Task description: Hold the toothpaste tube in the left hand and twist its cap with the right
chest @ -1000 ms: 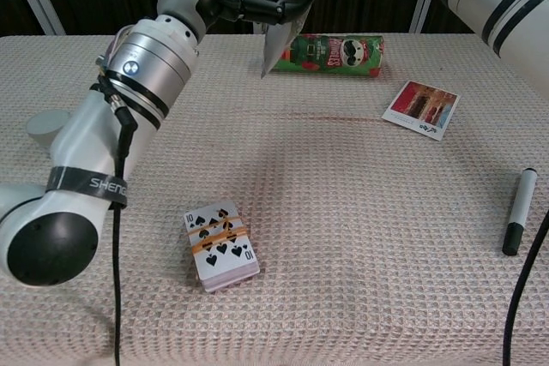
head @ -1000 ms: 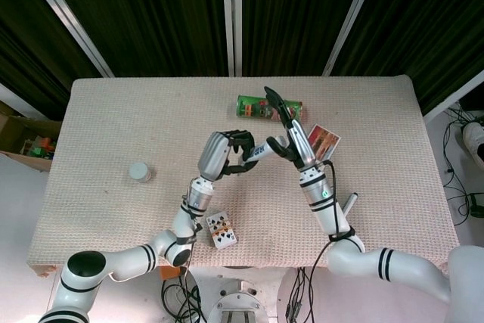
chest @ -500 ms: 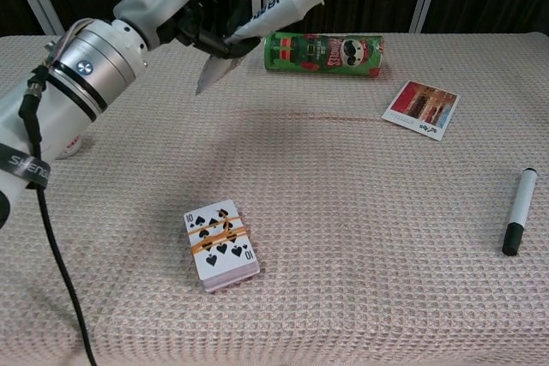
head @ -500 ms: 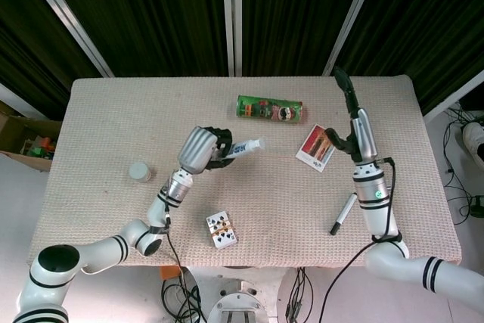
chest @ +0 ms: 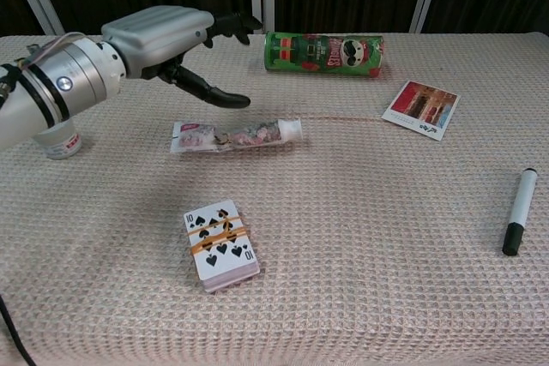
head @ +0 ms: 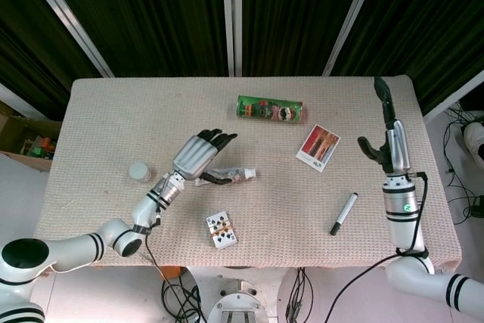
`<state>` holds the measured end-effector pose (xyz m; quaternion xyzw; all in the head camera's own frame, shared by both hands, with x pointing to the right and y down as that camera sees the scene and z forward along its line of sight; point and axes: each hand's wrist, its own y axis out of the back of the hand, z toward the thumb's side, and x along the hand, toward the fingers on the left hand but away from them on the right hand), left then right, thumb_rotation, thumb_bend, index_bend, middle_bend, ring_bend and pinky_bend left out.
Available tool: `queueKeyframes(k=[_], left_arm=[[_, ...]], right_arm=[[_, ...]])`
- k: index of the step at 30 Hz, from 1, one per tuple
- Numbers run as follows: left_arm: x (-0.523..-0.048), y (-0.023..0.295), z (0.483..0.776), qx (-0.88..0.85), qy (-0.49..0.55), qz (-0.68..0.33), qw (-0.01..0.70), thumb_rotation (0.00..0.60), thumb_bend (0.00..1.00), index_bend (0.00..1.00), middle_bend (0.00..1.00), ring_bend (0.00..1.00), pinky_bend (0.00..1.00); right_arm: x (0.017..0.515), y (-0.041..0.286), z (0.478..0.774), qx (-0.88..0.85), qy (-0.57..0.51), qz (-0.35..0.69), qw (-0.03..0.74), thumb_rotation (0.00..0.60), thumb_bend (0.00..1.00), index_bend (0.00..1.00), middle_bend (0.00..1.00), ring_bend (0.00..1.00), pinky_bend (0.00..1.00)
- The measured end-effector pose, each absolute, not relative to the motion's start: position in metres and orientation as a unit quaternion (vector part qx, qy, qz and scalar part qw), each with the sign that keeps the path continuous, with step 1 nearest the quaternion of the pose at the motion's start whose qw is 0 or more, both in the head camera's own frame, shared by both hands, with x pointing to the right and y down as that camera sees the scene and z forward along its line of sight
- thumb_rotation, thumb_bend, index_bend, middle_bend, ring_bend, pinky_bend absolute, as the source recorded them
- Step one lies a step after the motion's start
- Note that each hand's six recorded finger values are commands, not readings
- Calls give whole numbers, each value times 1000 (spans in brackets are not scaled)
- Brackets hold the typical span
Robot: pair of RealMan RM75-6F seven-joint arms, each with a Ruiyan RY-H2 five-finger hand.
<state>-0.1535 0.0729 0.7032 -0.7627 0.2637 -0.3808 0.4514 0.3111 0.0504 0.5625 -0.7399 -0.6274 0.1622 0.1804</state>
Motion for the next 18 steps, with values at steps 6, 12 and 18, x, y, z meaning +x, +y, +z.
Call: queueKeyframes(k=[6, 12, 18], left_arm=[[-202, 66, 671, -732, 314, -396, 456, 0, 0, 0, 24, 53, 160], [-298, 86, 640, -684, 381, -447, 433, 0, 0, 1, 46, 53, 159], [-372, 141, 633, -663, 405, -499, 383, 0, 0, 4, 47, 53, 157]], right_arm=[[336, 69, 570, -723, -614, 224, 224, 142, 0, 0, 0, 0, 0], [372, 99, 583, -677, -576, 351, 296, 143, 10, 0, 0, 0, 0], [425, 146, 599, -608, -523, 502, 324, 142, 11, 0, 0, 0, 0]])
